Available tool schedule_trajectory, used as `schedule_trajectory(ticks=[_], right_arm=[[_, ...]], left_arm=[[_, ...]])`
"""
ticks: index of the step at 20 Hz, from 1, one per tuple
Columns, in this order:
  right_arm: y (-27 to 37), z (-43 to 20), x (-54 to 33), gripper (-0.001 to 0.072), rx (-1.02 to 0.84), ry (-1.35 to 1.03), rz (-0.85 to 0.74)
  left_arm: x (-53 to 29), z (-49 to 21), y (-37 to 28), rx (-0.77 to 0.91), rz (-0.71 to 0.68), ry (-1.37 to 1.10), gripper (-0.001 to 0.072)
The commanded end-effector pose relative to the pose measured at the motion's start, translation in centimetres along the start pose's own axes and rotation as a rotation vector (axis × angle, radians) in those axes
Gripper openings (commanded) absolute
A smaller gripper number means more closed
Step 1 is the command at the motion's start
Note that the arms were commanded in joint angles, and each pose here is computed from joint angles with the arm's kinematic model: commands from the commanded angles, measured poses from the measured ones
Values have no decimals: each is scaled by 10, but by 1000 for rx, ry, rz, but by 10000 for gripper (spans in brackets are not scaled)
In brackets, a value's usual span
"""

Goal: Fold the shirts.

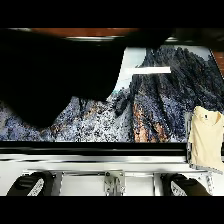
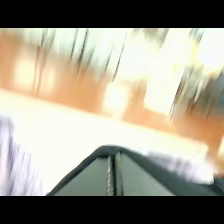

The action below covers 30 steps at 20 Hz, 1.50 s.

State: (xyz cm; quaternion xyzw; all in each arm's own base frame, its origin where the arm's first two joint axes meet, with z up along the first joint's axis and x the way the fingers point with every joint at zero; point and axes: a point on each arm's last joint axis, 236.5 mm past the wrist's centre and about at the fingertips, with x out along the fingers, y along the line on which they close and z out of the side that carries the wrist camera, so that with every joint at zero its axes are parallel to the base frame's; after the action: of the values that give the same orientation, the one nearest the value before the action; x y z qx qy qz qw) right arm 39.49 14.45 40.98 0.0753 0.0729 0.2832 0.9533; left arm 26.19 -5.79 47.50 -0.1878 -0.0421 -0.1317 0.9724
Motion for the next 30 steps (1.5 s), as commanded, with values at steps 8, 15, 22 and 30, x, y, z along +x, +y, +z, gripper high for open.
schedule_trajectory(ticks=[8, 15, 22, 30], right_arm=[[80, 122, -236, 58, -211, -496, -212], [-15, -4, -139, 58, 2, 99, -373], [-153, -179, 73, 63, 309, 433, -426], [-163, -376, 146, 85, 726, 769, -364]], left_arm=[[-64, -27, -45, -6, -78, 239, 39], [-12, -176, 37, -134, 84, 592, 39], [114, -318, 168, -447, 335, 532, 39], [114, -481, 206, -730, 505, 870, 41]])
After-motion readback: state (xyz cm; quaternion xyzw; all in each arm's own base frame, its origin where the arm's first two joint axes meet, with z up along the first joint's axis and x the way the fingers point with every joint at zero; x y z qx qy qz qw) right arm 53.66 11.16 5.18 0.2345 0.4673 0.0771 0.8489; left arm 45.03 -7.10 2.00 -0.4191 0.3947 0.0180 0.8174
